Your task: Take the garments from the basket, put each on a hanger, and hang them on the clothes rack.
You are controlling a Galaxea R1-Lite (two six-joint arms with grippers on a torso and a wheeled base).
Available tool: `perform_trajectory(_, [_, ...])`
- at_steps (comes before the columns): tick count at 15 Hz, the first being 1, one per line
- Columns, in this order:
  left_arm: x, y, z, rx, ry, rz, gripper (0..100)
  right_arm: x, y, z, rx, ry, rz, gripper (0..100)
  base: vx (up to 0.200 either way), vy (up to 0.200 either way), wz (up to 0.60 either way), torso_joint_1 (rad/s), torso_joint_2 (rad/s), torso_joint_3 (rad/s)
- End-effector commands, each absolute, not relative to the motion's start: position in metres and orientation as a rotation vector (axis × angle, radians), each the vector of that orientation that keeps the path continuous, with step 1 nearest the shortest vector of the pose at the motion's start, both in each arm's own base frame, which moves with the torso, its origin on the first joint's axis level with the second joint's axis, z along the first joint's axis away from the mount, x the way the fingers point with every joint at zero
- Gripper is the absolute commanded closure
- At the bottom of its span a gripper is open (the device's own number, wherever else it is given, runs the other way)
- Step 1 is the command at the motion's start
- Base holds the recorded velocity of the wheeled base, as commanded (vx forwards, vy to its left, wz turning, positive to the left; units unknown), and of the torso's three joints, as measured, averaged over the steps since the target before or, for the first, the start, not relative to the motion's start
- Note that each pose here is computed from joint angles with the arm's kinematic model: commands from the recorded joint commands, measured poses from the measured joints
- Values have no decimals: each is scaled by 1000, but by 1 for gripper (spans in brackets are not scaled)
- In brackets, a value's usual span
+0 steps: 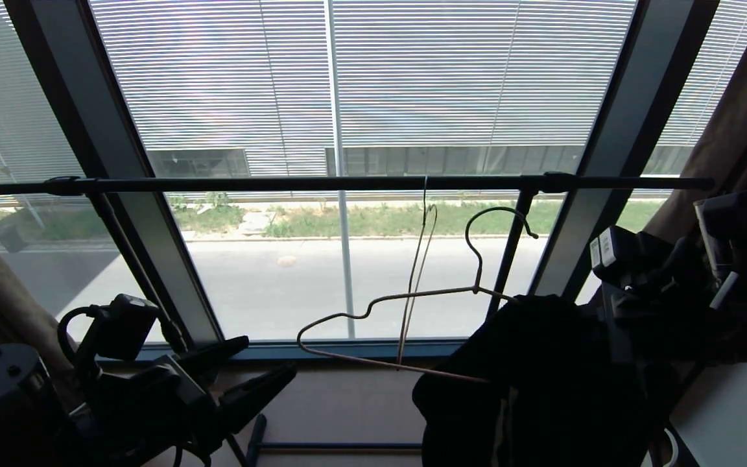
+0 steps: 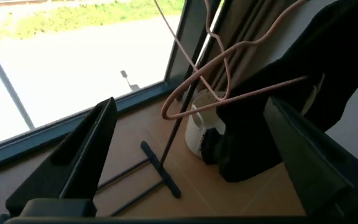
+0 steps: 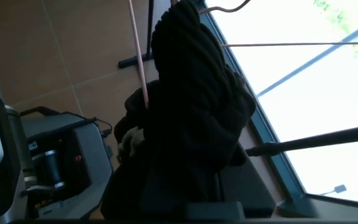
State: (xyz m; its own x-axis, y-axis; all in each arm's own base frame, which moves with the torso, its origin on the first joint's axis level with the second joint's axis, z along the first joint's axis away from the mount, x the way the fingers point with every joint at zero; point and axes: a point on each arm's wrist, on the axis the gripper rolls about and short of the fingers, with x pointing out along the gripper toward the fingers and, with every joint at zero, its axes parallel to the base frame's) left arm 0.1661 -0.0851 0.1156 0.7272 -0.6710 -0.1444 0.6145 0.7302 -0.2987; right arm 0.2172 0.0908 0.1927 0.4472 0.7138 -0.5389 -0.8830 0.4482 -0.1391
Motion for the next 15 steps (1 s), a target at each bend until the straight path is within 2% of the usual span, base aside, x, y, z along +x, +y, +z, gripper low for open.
perform_trajectory(1, [157, -81, 111, -321, 318, -764, 0, 214, 78, 182, -388, 463, 1000, 100, 0, 0, 0, 0, 0, 0])
perform_trajectory(2, [158, -81, 110, -327, 326, -769, 0, 214, 77, 181, -380, 461, 1006, 100, 0, 0, 0, 0, 0, 0])
perform_trajectory(4, [158, -89, 95, -364, 441, -792, 0, 213, 65, 188, -320, 390, 1054, 100, 0, 0, 0, 0, 0, 0])
perform_trajectory(6, [163, -98, 83, -370, 510, -802, 0, 207, 59, 196, -300, 341, 1081, 100, 0, 0, 0, 0, 0, 0])
perform_trajectory(15, [171, -122, 64, -352, 517, -884, 0, 180, 55, 218, -285, 204, 1184, 100, 0, 0, 0, 0, 0, 0])
